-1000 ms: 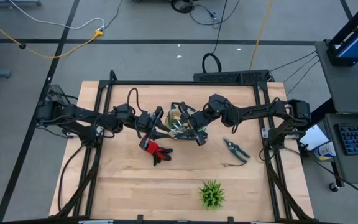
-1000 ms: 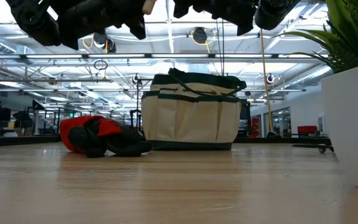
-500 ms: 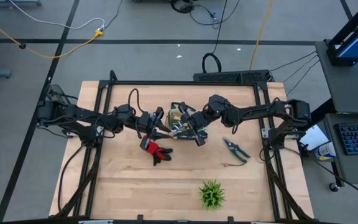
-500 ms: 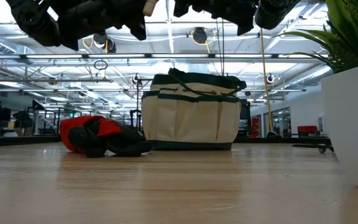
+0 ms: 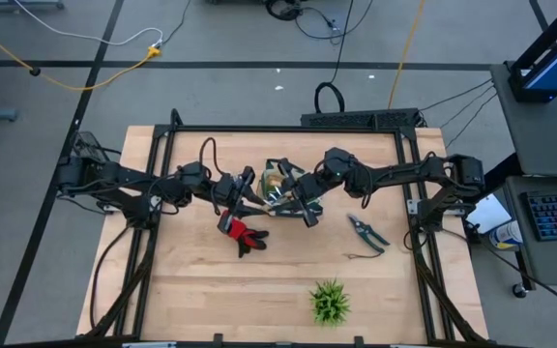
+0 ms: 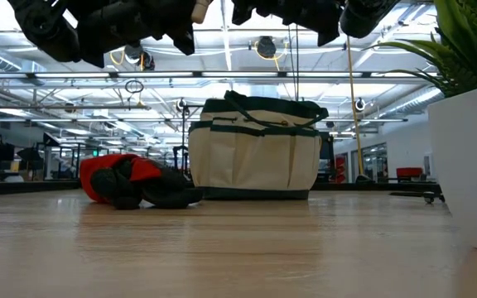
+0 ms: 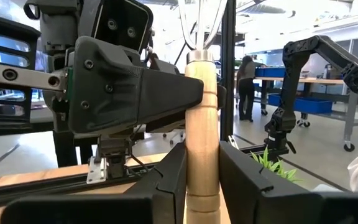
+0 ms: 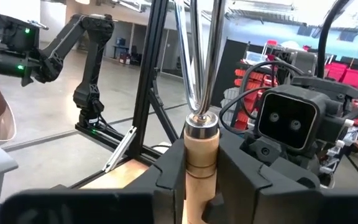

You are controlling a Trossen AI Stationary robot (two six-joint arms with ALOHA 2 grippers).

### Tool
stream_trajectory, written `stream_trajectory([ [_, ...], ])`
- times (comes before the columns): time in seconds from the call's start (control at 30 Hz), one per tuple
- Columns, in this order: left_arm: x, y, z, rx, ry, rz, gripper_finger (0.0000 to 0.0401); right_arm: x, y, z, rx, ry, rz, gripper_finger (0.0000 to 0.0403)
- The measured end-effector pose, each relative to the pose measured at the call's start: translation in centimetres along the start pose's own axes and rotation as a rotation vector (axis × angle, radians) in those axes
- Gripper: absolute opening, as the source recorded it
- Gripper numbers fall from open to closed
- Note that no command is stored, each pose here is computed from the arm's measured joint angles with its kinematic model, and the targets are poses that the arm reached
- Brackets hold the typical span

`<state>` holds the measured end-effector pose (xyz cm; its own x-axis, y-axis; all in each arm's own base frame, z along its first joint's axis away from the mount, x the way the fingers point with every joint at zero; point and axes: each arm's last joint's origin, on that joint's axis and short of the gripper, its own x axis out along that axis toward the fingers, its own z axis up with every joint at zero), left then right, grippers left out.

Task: Pick & Place Garden tools in Gardening bag
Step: Put the brown hand rake into the gardening bag

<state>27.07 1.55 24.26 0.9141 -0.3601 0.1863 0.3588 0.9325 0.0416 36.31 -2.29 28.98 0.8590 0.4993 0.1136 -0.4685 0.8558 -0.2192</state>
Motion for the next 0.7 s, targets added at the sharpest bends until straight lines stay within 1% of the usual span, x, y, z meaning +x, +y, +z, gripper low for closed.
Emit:
stream_trajectory([
  [0.4,-0.1,0.0,-1.0,-0.044,0.095,0.0,0.0087,-0.1,0.1,-1.1,0.094,0.097,0.007,0.0065],
  [0.7,-0.1,0.1,-1.2,-0.054,0.113,0.024,0.0088,-0.2,0.0,-1.2,0.126,0.107,0.003,0.0064],
])
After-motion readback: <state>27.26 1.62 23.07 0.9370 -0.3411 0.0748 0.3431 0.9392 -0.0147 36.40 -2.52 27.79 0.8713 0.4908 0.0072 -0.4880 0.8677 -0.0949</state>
